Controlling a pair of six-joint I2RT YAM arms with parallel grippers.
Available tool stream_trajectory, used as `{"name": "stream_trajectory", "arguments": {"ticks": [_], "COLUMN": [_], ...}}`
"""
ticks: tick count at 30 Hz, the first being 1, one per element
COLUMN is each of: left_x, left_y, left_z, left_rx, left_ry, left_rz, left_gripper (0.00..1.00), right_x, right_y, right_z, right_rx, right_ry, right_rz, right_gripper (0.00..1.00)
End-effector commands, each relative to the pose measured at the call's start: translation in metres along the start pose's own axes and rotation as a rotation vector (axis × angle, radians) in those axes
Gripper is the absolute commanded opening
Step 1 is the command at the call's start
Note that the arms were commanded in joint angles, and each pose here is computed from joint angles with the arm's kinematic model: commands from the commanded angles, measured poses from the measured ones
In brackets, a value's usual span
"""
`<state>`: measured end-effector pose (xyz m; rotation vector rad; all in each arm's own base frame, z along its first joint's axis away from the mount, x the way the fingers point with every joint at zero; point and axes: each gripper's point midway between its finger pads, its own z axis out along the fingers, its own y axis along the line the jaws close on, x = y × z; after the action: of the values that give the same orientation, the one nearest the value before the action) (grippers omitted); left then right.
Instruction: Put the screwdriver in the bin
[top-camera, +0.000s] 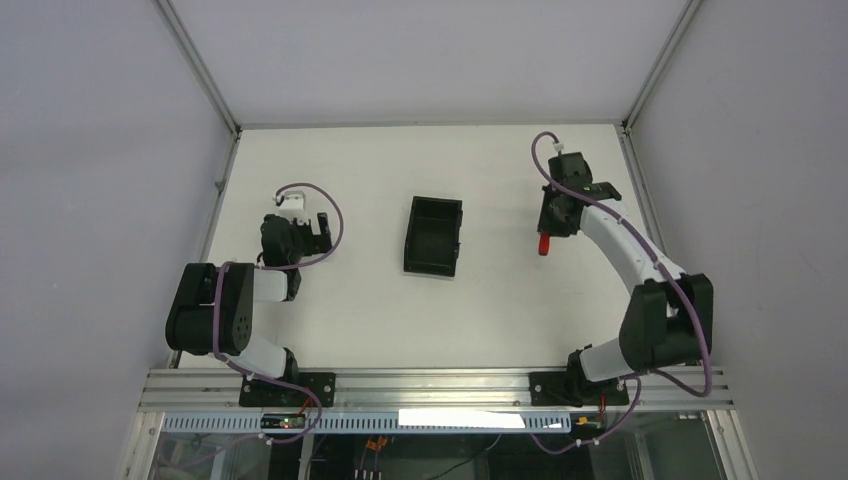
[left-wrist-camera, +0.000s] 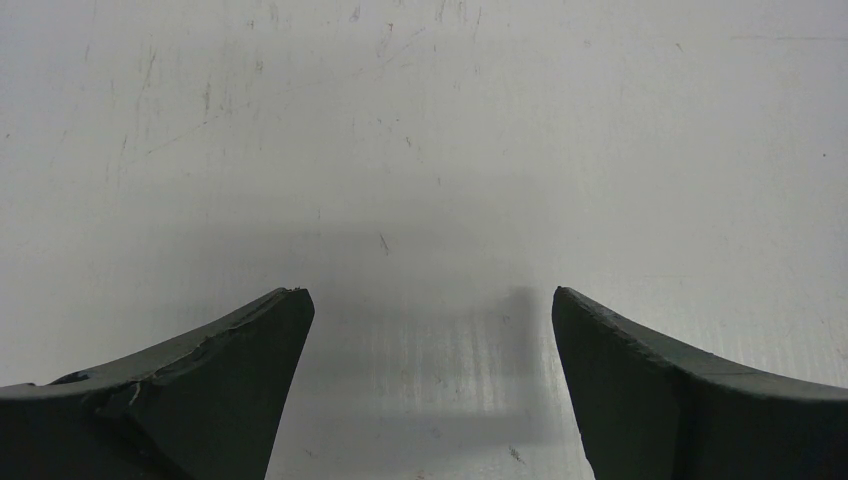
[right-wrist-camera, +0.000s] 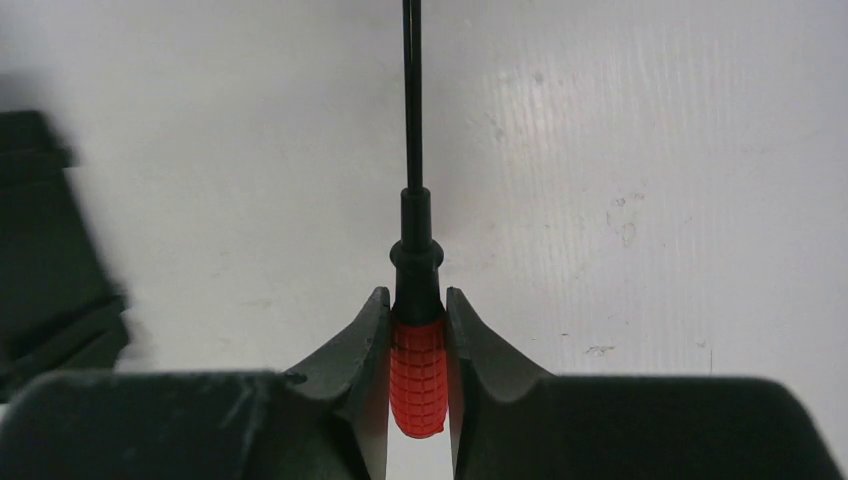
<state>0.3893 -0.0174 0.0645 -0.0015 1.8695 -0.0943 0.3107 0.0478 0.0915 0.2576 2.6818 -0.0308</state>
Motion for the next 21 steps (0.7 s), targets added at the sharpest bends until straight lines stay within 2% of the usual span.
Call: {"name": "stream_trajectory", "arguments": {"ticks": [1, 7, 12, 15, 21], "left_x": [-0.015, -0.016, -0.015, -0.015, -0.015], "left_y": [0.000, 0.000, 0.000, 0.000, 0.000], "left_z": [-0.002, -0.002, -0.002, -0.002, -0.002], "left_rx": [0.007, 0.007, 0.007, 0.006, 0.007], "left_ry": [-0.052, -0.054, -0.053, -0.053, -0.053], "left_rz": [-0.009, -0.009, -0.009, -0.009, -0.009], "left_gripper": [0.99, 0.99, 0.99, 0.99, 0.99], "right_x": [-0.045, -0.045, -0.033, -0.027, -0.008], "right_y": [0.046, 0.122, 0.183, 0.214, 0.246], "right_z": [-0.081, -0.134, -0.144, -0.137, -0.085], "right_rx": [-0.181, -0.347, -0.402, -0.396, -0.319], "right_ry": [-0.215, -0.292, -0.299, -0.295, -0.204], "right_rz": [-0.075, -0.216, -0.361, -0.437, -0.531], "right_gripper": [0.03, 0.05, 0.06, 0.06, 0.07]}}
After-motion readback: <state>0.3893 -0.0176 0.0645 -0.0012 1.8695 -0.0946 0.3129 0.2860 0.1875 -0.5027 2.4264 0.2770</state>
